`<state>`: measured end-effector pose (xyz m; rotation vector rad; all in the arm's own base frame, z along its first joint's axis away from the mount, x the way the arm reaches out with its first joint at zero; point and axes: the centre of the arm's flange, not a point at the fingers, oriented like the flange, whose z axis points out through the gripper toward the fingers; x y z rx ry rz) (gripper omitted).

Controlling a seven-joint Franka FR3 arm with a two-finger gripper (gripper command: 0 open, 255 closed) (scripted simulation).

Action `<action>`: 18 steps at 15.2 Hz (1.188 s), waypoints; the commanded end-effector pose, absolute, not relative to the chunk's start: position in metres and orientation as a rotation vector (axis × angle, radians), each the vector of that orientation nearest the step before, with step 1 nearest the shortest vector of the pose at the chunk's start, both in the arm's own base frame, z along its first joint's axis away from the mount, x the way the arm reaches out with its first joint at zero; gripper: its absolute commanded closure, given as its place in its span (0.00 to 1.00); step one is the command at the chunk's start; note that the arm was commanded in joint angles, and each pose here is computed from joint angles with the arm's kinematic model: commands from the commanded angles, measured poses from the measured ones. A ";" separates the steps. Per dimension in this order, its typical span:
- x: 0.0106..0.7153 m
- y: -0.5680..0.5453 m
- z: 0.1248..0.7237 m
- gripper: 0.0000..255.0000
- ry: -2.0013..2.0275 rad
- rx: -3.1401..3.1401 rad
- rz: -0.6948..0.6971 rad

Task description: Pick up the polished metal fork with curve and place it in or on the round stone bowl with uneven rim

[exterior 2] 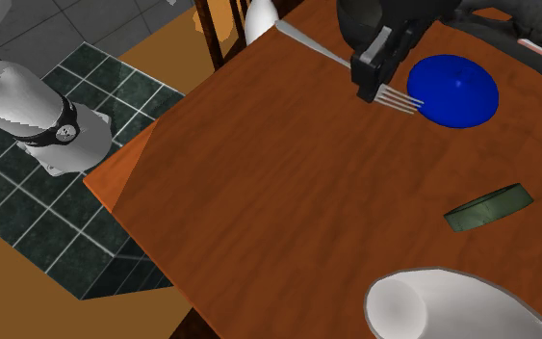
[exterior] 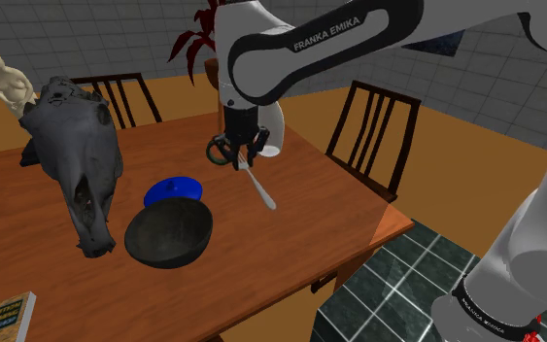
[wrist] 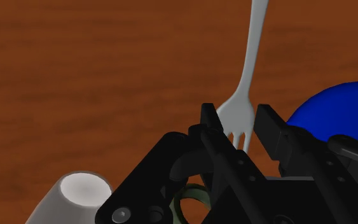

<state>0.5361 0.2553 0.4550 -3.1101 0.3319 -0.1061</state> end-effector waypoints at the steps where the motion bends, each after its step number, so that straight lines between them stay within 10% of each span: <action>1: 0.536 0.254 0.465 1.00 0.332 -3.110 -0.106; 18: 0.511 0.384 0.501 1.00 0.332 -3.110 -0.106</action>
